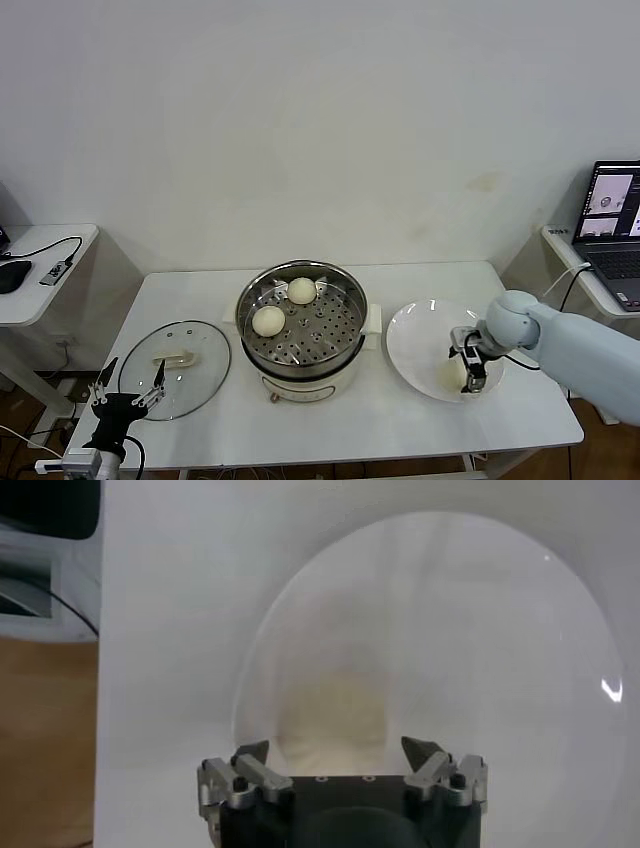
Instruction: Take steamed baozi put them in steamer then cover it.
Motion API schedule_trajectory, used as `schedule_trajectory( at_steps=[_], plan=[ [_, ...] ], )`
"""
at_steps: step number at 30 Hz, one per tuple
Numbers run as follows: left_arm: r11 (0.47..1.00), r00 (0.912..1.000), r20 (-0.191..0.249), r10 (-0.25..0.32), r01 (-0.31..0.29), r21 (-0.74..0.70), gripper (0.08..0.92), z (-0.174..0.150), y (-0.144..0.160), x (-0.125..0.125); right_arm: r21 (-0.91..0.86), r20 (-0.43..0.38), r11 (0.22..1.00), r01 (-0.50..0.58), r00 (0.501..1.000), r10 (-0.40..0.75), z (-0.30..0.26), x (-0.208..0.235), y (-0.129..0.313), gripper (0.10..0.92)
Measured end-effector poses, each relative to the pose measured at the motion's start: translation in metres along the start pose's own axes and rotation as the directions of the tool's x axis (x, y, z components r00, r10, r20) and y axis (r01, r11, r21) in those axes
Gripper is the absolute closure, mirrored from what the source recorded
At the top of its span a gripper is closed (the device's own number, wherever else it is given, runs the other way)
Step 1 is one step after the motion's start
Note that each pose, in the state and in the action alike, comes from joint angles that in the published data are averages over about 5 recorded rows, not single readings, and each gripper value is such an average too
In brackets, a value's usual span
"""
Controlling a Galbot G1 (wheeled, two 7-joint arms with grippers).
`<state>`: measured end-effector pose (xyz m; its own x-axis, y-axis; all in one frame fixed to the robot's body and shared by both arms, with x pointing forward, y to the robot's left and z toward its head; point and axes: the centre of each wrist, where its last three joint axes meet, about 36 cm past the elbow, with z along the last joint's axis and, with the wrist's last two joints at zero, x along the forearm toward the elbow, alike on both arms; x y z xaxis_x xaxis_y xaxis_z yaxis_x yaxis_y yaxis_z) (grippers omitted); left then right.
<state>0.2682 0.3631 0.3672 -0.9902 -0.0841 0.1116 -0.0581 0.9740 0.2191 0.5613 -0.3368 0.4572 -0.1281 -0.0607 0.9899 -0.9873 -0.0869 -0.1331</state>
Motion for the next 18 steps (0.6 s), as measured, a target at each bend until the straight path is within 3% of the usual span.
schedule_trajectory(
  at_steps=[7,18],
  plan=[
    [1.000,1.0000,0.001,-0.003,0.003,0.000,0.177,0.000,0.000,-0.001,-0.012,0.000,1.000,0.001,1.000,-0.001,0.000,0.001,-0.002,0.400],
    [1.000,1.0000,0.008,-0.004,0.004,-0.002,0.177,-0.002,0.001,-0.001,-0.033,0.012,0.999,-0.025,1.000,0.026,0.009,0.029,-0.013,0.420]
  ],
)
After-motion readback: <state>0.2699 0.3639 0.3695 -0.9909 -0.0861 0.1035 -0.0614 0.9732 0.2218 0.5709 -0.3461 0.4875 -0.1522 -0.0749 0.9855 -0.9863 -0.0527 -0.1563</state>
